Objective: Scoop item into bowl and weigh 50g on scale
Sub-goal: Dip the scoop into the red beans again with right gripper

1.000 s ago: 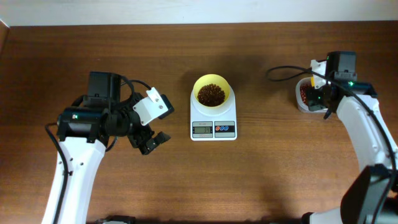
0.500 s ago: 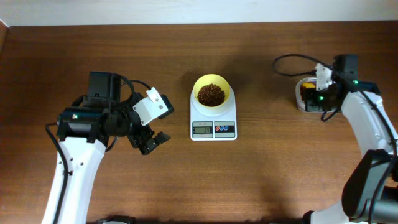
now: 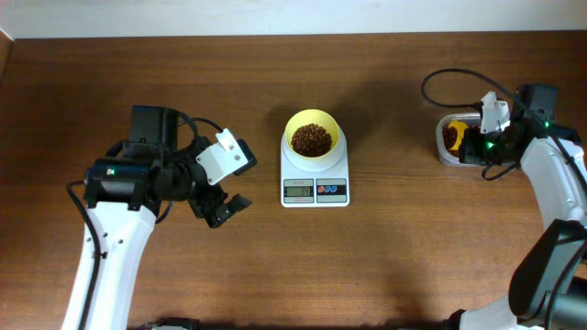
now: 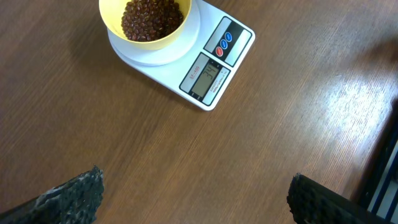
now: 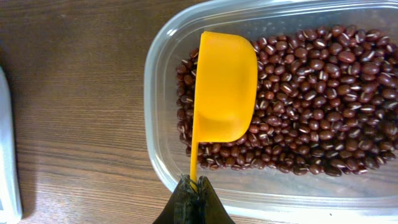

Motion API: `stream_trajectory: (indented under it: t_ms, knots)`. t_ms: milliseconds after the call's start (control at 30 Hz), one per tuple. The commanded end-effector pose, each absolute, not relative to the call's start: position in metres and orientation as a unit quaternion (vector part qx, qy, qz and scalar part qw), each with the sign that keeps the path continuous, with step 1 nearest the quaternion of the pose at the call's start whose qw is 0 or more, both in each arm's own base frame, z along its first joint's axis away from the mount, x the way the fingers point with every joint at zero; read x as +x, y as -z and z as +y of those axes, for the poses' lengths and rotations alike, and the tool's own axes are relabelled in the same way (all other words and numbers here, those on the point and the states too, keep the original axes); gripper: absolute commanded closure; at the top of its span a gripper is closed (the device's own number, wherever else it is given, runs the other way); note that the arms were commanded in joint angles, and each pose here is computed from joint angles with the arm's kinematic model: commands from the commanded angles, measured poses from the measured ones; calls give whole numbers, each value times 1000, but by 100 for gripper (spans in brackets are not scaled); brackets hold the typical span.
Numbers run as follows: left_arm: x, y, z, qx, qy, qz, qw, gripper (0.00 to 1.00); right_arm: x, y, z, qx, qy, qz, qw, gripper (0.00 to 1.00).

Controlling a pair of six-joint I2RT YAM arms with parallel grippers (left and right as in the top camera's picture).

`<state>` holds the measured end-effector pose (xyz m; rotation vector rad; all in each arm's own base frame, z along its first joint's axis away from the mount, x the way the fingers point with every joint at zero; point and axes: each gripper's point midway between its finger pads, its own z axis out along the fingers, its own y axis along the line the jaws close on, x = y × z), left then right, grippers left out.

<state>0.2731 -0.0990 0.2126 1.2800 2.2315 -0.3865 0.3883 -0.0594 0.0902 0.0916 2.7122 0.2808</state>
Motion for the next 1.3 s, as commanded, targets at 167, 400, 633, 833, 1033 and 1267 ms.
stream_trajectory:
  t_ms: [167, 400, 633, 833, 1033, 1267]
  knots:
    - [274, -216, -102, 482, 148, 819, 275, 1, 390, -90, -53, 35, -127, 969, 207, 96]
    - [274, -216, -102, 482, 148, 819, 275, 1, 389, -95, -63, 56, -159, 961, 218, 96]
    - [274, -216, -102, 482, 148, 819, 275, 1, 387, -108, -74, 84, -228, 939, 244, 96]
    - [274, -216, -102, 482, 148, 819, 275, 1, 380, -106, -71, 91, -237, 940, 228, 96]
    - [274, -216, -102, 482, 148, 819, 275, 1, 377, -108, -69, 95, -254, 935, 226, 96]
    - [274, -216, -102, 482, 148, 819, 275, 1, 370, -121, -83, 131, -310, 910, 243, 96]
